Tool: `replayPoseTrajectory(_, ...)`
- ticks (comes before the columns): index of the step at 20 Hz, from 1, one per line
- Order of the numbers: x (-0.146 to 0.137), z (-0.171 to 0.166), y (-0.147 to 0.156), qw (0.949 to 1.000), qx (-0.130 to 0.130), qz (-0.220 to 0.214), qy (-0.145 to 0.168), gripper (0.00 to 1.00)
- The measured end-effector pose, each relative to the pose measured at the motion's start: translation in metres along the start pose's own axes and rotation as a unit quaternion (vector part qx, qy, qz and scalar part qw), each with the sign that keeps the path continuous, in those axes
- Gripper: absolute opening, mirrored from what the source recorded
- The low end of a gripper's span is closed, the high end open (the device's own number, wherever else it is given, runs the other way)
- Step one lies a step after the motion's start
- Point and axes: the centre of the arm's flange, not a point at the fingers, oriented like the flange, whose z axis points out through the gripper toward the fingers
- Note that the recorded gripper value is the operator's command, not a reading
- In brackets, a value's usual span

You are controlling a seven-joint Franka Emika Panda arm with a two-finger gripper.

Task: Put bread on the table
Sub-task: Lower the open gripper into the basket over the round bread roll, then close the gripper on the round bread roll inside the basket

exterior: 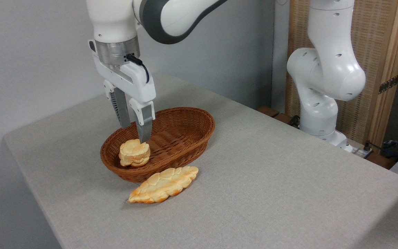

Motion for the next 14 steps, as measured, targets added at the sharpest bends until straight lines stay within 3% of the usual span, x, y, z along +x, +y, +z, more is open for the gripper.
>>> replayPoseTrajectory(6, 0.019, 0.026, 0.024, 0.9996, -0.005, 0.026, -0.005, 1.0)
replayPoseTrajectory(14, 0.033, 0.06, 0.025, 0.9994, -0.009, 0.032, -0.01, 1.0)
